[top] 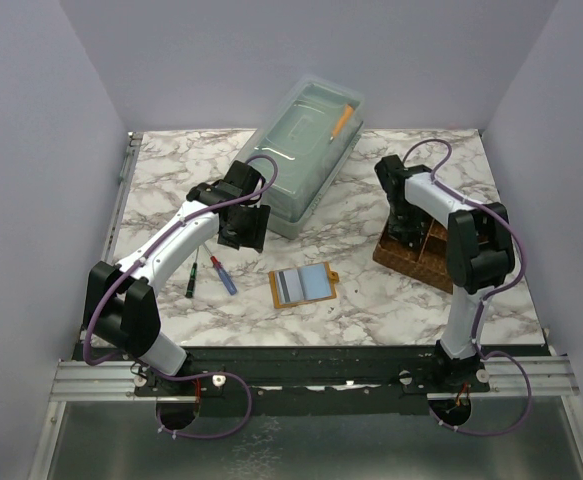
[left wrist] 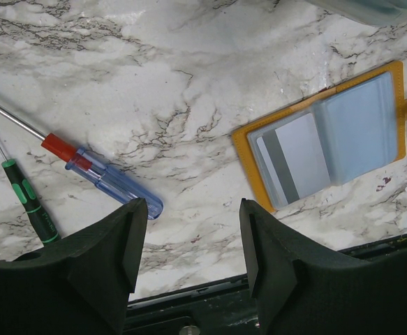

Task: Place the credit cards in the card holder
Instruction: Pick up the credit card from the storage box.

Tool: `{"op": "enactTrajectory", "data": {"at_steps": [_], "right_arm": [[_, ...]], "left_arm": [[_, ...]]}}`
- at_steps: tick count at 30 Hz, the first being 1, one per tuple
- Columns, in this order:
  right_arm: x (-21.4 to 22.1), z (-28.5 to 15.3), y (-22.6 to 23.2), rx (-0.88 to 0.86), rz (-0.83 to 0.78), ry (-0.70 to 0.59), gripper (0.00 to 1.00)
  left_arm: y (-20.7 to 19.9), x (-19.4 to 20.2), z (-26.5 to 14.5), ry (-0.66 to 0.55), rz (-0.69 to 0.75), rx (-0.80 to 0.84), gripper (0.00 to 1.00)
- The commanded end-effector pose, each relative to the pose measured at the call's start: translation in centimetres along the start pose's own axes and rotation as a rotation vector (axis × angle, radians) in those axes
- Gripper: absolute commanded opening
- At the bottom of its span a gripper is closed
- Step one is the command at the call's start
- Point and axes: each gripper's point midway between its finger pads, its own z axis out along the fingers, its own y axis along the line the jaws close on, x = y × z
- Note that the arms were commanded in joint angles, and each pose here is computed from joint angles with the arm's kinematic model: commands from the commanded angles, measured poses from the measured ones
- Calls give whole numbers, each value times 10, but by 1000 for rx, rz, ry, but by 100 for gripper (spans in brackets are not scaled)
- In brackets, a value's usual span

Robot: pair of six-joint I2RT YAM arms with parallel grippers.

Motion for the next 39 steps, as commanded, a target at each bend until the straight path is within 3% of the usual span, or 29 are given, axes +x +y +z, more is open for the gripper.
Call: {"op": "enactTrajectory", "data": {"at_steps": [1, 28, 31, 39], "right_arm": [[3, -10, -19, 64, 28, -3, 35], [13, -11, -38, 64, 91, 4, 30], [8, -1, -36, 48, 97, -13, 27], [-19, -7, -29, -37, 143, -52, 7]], "left_arm": [[0, -3, -8, -31, 3, 14, 61], [0, -5, -10, -37, 9, 12, 61], [0, -5, -10, -36, 12, 12, 61], [0, -9, -12, -45, 13, 9, 61]]}}
